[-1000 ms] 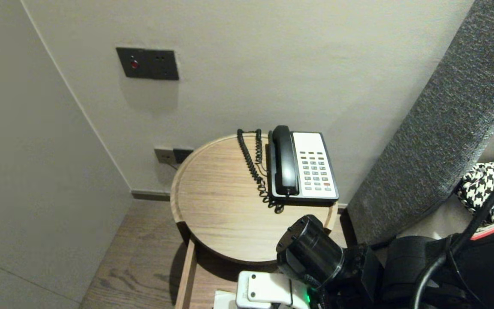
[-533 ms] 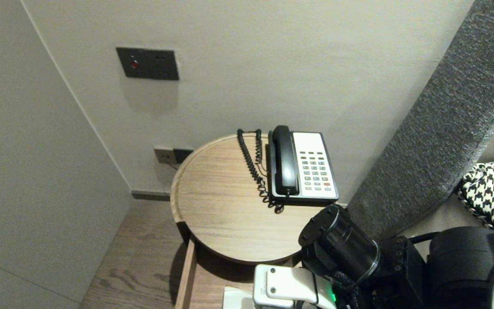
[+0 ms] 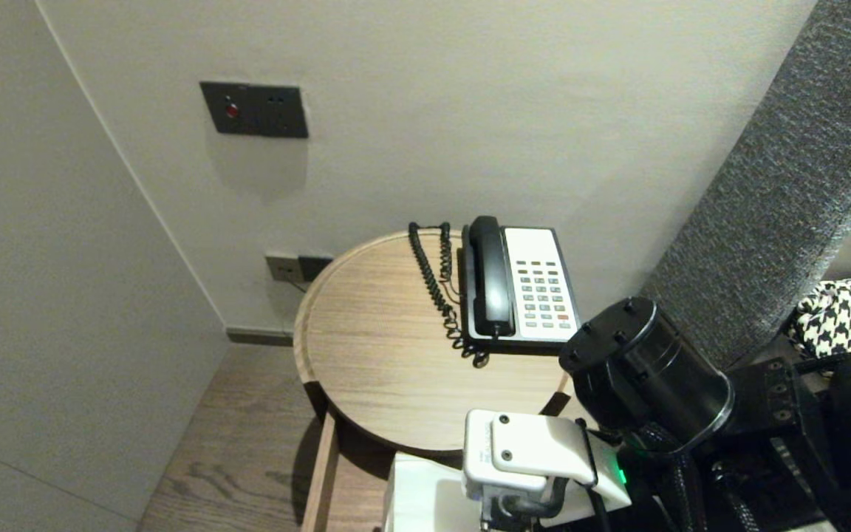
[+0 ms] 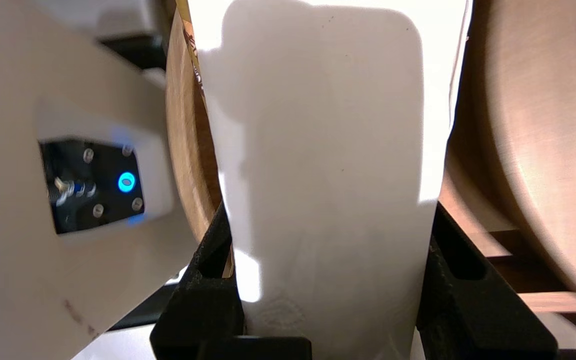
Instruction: Take the tissue out of the drawer one by one and place them on the table
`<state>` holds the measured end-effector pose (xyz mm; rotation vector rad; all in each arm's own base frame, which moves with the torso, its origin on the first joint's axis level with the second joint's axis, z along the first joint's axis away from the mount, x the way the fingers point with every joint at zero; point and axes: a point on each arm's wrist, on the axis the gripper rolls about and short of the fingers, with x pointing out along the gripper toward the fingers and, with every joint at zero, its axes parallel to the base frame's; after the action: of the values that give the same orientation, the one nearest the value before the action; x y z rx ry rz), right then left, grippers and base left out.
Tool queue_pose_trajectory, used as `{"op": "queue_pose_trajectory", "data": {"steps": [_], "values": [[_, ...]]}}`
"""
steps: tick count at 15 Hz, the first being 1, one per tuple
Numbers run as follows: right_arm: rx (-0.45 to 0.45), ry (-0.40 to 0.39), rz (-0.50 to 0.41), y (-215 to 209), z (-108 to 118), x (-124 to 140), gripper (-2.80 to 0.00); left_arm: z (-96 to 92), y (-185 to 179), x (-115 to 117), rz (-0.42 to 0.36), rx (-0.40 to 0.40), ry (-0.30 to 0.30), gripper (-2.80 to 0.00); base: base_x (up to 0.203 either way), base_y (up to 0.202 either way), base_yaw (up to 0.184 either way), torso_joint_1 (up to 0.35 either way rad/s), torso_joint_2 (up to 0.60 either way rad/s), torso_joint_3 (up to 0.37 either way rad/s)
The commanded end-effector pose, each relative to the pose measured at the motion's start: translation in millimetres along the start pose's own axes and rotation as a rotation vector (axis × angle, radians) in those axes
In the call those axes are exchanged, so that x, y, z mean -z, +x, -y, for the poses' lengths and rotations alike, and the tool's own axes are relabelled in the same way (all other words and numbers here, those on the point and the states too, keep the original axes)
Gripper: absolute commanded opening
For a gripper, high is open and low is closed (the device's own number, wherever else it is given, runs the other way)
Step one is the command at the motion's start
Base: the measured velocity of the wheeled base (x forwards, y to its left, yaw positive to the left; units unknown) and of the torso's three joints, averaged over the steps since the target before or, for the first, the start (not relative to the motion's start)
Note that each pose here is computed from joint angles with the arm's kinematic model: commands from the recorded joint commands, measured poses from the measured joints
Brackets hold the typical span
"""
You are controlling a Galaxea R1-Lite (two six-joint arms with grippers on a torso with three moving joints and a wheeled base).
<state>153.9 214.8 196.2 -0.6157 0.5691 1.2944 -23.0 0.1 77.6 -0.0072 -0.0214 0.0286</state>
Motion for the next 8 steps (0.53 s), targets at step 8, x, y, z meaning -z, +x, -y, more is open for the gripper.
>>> {"op": "queue_pose_trajectory", "data": {"steps": [8], "values": [[0.099,0.035,0.04,1.5,43.0,-40.2,-2.8,0.0,0.0,0.1,0.0,-0.001,-0.001,-2.8,0.0,0.0,0.0,0.0,0.0,0.0]]}}
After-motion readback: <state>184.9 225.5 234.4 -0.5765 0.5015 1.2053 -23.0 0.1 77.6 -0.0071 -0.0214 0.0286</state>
